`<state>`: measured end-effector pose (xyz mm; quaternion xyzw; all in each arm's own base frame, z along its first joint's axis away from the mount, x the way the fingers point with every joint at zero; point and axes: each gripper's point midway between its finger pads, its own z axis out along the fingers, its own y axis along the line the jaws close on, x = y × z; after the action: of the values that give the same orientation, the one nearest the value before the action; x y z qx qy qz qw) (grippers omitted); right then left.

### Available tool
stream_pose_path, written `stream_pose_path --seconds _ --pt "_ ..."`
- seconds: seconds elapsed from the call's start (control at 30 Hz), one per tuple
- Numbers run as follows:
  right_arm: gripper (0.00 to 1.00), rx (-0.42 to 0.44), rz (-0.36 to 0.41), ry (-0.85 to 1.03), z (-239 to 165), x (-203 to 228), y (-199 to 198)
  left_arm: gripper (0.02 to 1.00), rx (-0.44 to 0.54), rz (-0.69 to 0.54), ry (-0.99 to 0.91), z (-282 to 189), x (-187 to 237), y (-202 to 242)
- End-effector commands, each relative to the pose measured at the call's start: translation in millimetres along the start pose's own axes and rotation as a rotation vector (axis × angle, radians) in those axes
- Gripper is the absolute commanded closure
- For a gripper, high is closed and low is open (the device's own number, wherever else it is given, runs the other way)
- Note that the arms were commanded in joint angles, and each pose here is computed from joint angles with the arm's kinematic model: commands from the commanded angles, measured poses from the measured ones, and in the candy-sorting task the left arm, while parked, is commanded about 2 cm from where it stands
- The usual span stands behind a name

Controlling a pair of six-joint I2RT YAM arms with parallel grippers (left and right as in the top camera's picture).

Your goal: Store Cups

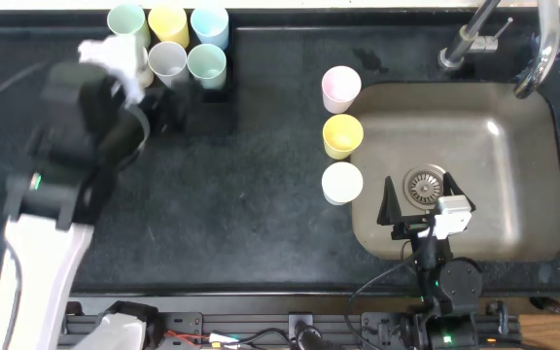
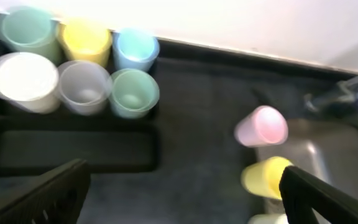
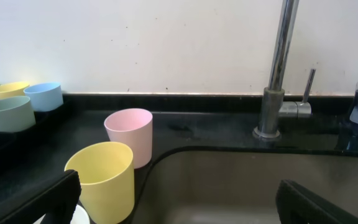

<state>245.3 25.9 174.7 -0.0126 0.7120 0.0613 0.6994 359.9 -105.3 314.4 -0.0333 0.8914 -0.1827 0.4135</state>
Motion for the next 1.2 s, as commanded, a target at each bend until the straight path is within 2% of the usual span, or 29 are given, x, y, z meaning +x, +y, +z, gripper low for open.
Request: stream_pose_path --seconds 0.03,0.2,0.33,0.57,0.9,1.2 --pt "0.003 -0.006 -0.003 -0.002 0.2 3.0 1.0 0.018 0.053 -0.065 0.058 25.9 -14.4 -48.0" --pt "0.005 -0.006 -0.003 -0.002 0.2 3.0 1.0 0.02 0.057 -0.083 0.154 64.3 -5.7 -88.5" --pt "0.005 -0.006 -0.003 -0.002 0.2 3.2 1.0 0.018 0.022 -0.09 0.236 88.3 15.4 -114.6" --pt "0.005 -0.006 -0.003 -0.002 0.2 3.2 1.0 0.018 0.005 -0.026 0.296 127.1 43.1 -159.2" --pt "0.005 -0.006 -0.003 -0.002 0.2 3.0 1.0 0.018 -0.103 -0.02 0.406 176.9 79.8 -148.8" --pt "0.005 -0.006 -0.003 -0.002 0.2 3.0 1.0 0.018 -0.152 0.005 0.477 223.0 112.8 -141.6"
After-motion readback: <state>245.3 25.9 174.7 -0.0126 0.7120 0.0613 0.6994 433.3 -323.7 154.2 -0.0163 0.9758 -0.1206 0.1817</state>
